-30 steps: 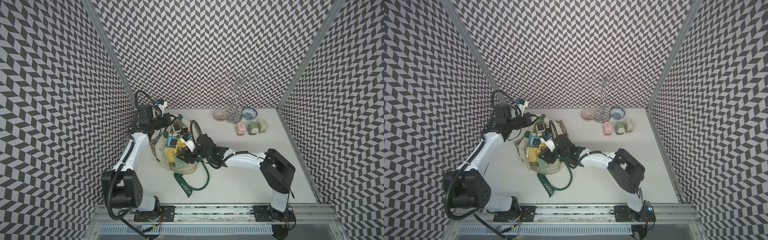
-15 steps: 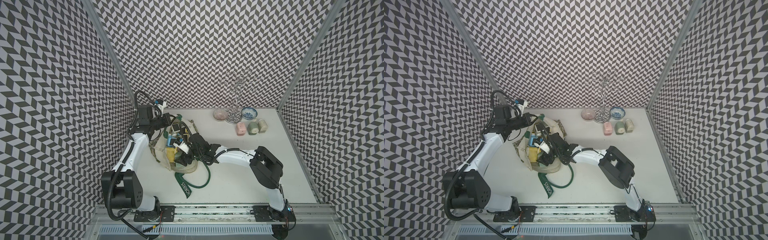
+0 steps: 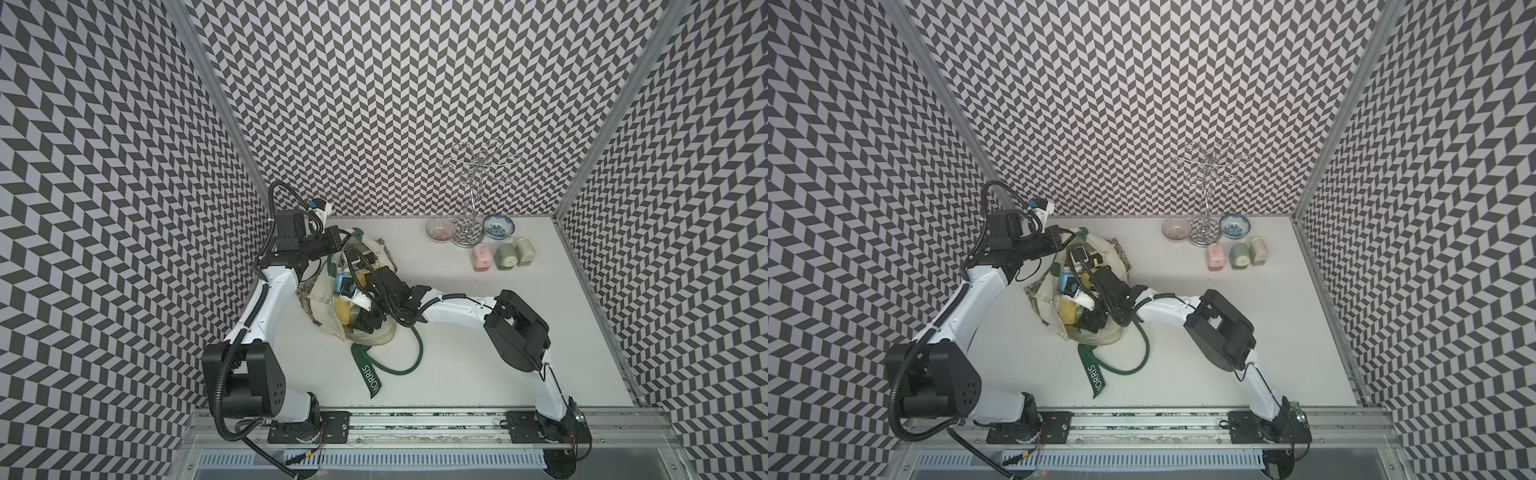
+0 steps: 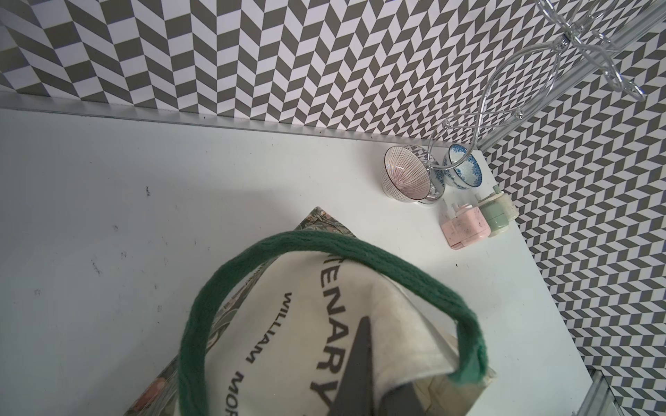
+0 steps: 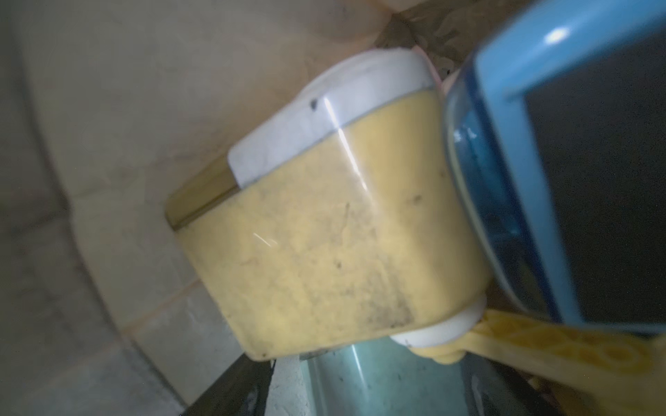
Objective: Take out the pencil sharpeners from the tote bags
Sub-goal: Pick up the pencil sharpener from the canvas bag.
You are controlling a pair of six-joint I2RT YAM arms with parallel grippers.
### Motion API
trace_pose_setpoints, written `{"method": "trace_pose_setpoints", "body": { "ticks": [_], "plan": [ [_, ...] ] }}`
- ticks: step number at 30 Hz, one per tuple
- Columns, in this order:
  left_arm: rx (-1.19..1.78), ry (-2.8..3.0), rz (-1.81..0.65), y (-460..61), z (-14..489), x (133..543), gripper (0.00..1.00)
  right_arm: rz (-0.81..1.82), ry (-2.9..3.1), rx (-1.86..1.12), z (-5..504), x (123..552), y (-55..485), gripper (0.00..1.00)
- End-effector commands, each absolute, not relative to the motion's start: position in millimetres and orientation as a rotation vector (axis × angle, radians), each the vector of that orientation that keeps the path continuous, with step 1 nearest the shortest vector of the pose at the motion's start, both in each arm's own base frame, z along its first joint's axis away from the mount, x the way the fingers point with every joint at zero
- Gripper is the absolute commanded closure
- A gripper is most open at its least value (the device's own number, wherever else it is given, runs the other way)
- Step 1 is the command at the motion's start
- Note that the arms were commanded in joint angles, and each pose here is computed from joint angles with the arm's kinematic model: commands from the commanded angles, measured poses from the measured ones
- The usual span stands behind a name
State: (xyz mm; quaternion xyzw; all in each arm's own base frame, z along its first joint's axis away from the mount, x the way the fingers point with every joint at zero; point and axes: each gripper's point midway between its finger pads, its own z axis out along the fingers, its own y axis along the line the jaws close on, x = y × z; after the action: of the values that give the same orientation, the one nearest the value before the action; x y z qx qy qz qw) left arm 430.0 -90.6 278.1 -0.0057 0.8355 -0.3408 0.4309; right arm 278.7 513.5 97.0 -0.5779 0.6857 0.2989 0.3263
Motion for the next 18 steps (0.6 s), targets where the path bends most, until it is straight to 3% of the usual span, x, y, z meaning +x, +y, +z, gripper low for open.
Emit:
{"method": "trace_pose_setpoints", "body": {
  "ticks": [1,12,18],
  "plan": [
    [0.048,1.975,-0.846,-91,315,424,1.00,0.799,1.900,-1.695,59,248,497,0.26],
    [0.046,1.973,-0.846,-91,316,423,1.00,0.906,1.763,-1.841,81,194,480,0.32],
    [0.049,1.970,-0.842,-91,316,423,1.00,0.803,1.810,-1.768,74,217,486,0.27]
  ]
}}
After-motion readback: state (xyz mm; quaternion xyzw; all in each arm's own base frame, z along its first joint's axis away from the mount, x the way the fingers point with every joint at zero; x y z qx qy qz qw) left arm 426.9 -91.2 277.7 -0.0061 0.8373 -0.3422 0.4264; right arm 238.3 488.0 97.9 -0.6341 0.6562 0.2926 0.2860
